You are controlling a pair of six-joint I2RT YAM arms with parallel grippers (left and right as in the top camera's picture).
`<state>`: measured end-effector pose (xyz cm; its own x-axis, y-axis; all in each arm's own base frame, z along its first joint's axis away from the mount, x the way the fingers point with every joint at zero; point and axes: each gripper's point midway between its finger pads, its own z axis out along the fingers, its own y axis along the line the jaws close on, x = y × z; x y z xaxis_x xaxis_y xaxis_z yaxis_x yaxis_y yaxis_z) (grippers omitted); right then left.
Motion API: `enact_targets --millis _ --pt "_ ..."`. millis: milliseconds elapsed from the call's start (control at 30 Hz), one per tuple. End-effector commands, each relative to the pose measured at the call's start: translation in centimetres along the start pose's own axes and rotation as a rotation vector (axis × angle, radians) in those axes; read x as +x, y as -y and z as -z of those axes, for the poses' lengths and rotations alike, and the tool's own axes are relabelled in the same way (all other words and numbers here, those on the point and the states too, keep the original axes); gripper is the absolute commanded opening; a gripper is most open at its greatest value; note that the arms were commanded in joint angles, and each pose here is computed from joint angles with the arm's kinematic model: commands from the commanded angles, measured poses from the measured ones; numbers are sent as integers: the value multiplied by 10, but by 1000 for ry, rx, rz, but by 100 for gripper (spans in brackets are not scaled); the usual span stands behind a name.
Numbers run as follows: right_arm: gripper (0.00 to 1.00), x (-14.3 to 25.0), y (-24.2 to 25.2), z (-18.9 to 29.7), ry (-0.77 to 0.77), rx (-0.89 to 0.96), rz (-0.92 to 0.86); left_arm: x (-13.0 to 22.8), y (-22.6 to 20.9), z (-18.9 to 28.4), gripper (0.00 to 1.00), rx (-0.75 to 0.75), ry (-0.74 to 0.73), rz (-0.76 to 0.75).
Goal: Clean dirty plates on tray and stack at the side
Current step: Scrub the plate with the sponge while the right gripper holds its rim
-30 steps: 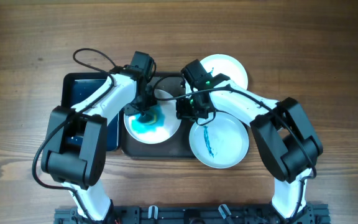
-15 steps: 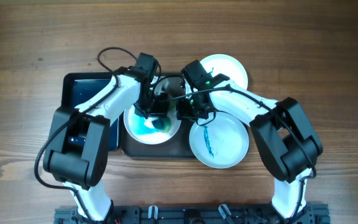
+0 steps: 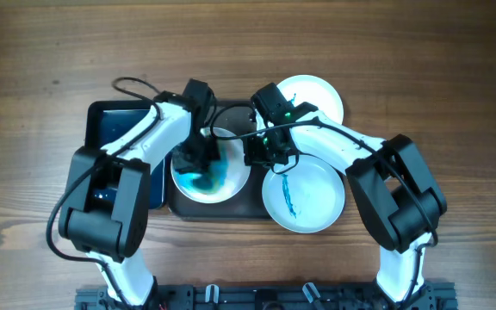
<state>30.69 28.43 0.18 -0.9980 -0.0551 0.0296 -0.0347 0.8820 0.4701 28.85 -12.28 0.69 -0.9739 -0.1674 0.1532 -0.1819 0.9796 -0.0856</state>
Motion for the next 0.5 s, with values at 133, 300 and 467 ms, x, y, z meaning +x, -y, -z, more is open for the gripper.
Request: enact_targets --millis 133,300,467 --pt "4 0 7 -7 -5 13 -15 -4 27 -7 4 97 16 -109" --pt "4 0 7 -7 -5 13 -10 -51 -47 10 4 -317 320 193" --pt "4 0 7 -7 -5 14 -10 -37 -55 9 4 -354 280 244"
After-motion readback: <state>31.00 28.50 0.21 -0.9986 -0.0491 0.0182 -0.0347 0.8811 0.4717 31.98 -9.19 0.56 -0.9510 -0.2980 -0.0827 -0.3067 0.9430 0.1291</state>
